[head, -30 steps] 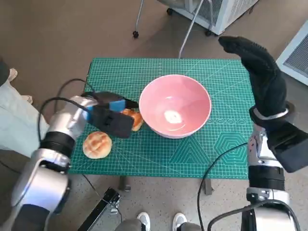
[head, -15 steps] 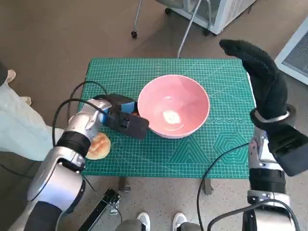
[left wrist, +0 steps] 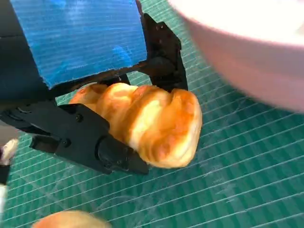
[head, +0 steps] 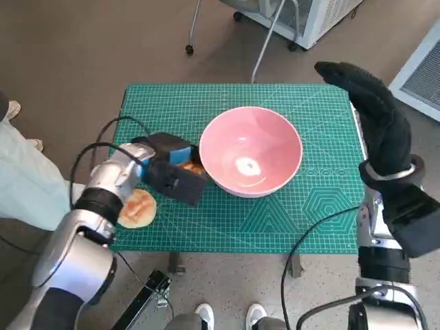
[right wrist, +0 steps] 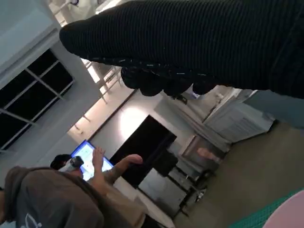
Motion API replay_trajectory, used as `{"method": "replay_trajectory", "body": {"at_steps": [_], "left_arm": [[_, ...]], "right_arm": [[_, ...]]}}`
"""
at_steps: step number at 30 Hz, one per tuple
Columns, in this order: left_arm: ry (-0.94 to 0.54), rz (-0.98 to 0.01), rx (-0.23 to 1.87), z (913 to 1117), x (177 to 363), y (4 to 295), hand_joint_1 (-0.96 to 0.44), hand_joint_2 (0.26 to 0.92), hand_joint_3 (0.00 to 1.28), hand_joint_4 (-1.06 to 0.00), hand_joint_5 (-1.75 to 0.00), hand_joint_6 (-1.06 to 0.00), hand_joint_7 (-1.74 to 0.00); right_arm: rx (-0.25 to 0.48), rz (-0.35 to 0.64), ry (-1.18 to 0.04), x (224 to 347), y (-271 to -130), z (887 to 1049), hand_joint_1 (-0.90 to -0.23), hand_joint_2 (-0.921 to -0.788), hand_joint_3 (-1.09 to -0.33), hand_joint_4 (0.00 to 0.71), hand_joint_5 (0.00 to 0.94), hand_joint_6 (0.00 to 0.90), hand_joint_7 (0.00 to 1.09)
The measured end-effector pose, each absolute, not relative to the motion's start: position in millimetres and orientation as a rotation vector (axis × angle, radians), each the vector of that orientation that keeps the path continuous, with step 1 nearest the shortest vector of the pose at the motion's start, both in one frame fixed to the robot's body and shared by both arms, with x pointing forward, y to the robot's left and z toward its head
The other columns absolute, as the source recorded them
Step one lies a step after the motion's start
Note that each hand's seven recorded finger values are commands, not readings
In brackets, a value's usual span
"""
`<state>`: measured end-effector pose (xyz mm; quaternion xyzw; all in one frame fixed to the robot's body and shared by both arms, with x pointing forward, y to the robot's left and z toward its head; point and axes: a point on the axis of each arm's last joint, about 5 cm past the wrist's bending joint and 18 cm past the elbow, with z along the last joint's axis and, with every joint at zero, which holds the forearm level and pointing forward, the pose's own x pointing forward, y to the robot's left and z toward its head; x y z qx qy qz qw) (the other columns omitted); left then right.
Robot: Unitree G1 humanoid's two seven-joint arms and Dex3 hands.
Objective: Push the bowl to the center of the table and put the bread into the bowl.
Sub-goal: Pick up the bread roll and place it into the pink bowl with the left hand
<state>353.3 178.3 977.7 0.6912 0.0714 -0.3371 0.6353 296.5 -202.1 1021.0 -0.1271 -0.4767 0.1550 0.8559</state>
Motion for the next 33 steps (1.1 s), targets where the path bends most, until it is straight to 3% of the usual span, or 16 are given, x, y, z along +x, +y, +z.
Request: {"method": "replay_trajectory", "body": {"at_steps": [9, 13, 17, 25, 29, 33], "left_arm": [[0.209, -0.597, 1.528, 1010, 353.9, 224, 0.0, 0.921, 0.14, -0.57, -1.28, -0.58, -1.23], [0.141, -0.49, 1.507, 1039, 354.4, 239, 0.0, 0.92, 0.13, -0.58, -1.27, -0.6, -1.21], [-0.018, -0.386, 1.477, 1071, 353.4, 241, 0.0, 0.92, 0.12, -0.6, -1.21, -0.6, -1.25], [-0.4, -0.266, 1.385, 1112, 347.2, 216, 0.0, 0.92, 0.12, -0.63, -1.21, -0.58, -1.24], [-0.548, -0.301, 1.353, 1120, 343.9, 188, 0.0, 0.92, 0.12, -0.61, -1.23, -0.59, -1.22], [-0.61, -0.397, 1.333, 1116, 343.9, 162, 0.0, 0.921, 0.13, -0.58, -1.29, -0.61, -1.18]], "right_arm": [[-0.263, 0.317, -1.003, 295.9, -202.1, 1022.3, -0.672, -0.921, -0.808, 0.219, 0.015, -0.001, 0.56], [-0.262, 0.316, -1.002, 295.7, -202.5, 1021.9, -0.673, -0.921, -0.807, 0.219, 0.015, -0.001, 0.56], [-0.26, 0.318, -1.0, 295.9, -202.2, 1021.8, -0.674, -0.921, -0.805, 0.219, 0.015, -0.001, 0.56], [-0.254, 0.323, -0.993, 296.4, -201.2, 1021.7, -0.672, -0.921, -0.802, 0.219, 0.015, -0.001, 0.56], [-0.241, 0.329, -0.987, 296.9, -200.3, 1021.6, -0.667, -0.921, -0.799, 0.219, 0.015, -0.001, 0.56], [-0.221, 0.334, -0.987, 297.2, -198.8, 1021.5, -0.665, -0.921, -0.798, 0.219, 0.015, -0.001, 0.56]]}}
